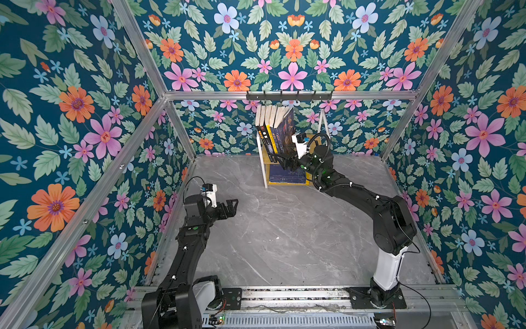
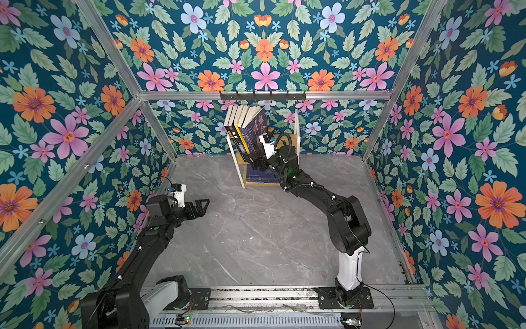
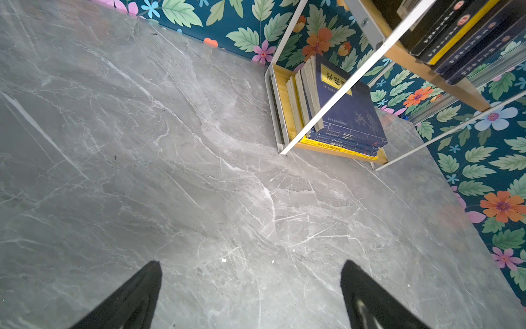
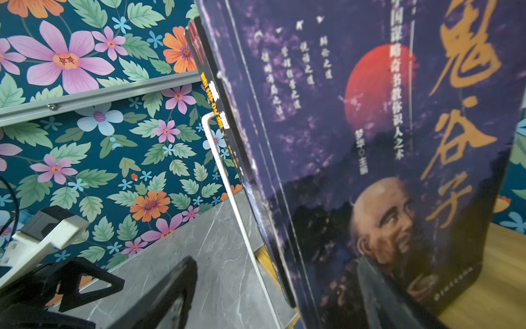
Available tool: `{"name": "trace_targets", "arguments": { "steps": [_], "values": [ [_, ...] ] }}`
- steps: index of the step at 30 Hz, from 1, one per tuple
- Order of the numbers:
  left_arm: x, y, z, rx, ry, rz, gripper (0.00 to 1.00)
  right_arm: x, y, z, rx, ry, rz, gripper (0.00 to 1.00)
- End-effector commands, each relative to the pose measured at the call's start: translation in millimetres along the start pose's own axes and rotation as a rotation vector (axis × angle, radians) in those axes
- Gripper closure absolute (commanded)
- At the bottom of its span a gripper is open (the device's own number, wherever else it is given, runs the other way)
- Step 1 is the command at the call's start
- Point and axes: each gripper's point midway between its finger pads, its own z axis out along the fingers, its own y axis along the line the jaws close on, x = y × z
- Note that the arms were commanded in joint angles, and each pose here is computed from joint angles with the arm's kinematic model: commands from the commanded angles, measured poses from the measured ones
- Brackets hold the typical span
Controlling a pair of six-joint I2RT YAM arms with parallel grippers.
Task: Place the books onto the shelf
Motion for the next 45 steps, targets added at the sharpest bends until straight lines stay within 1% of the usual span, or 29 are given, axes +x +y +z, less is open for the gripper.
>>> {"name": "trace_targets", "arguments": {
  "steps": [1, 3, 6, 9, 12, 15, 18, 20, 22, 26, 28, 33, 35, 40, 45],
  "values": [
    [-4.4, -1.4, -0.5, 0.005, -0.014, 0.012, 0.00, 0.6, -0.4, -5.2, -0.037, 0.016, 0.002, 0.14],
    [-4.6, -3.6, -1.0, 0.018, -0.016, 0.011, 0.00, 3.7, -5.4, -7.9, -0.060, 0.035, 0.018, 0.16],
    [-3.7, -0.4, 0.0, 0.001, -0.008, 0.013, 0.00, 10.6, -13.8, -11.5, -0.076, 0.073, 0.025, 0.16],
    [-4.3, -2.2, 0.3, 0.014, -0.013, 0.005, 0.00, 21.7, -18.9, -13.0, -0.115, 0.094, 0.016, 0.14],
    [-4.5, -2.1, 0.1, 0.012, -0.011, 0.008, 0.00, 37.6, -22.1, -9.4, -0.140, 0.131, 0.004, 0.09],
    [-3.1, 0.4, 0.9, 0.001, -0.005, 0.006, 0.00, 53.2, -22.4, -3.2, -0.174, 0.174, 0.005, 0.09],
    [-4.8, -4.1, -0.4, 0.023, -0.013, 0.005, 0.00, 60.0, -24.5, 3.1, -0.203, 0.186, 0.014, 0.10],
    [-5.0, -0.9, -0.8, 0.005, -0.010, 0.011, 0.00, 61.9, -26.5, 5.9, -0.213, 0.191, 0.013, 0.10],
    [-3.8, 1.6, 0.0, -0.007, -0.005, 0.012, 0.00, 64.2, -30.3, 7.9, -0.217, 0.202, 0.018, 0.13],
    [-4.3, -2.1, -0.5, 0.014, -0.012, 0.009, 0.00, 67.4, -34.2, 10.1, -0.234, 0.211, 0.030, 0.18],
    [-3.9, 1.1, 0.0, -0.003, -0.007, 0.011, 0.00, 68.5, -35.6, 9.5, -0.239, 0.216, 0.034, 0.20],
    [-4.1, -1.2, 0.0, 0.013, -0.012, 0.007, 0.00, 71.5, -37.9, 10.1, -0.234, 0.230, 0.017, 0.28],
    [-4.3, 1.1, -0.2, 0.000, -0.010, 0.008, 0.00, 70.1, -38.4, 10.5, -0.232, 0.235, 0.010, 0.30],
    [-4.0, -1.2, -0.4, 0.014, -0.013, 0.004, 0.00, 67.0, -42.8, 10.4, -0.214, 0.236, -0.006, 0.35],
    [-3.1, 2.1, 0.3, -0.003, -0.008, 0.006, 0.00, 66.8, -44.9, 10.2, -0.209, 0.242, -0.010, 0.40]
  ]
}}
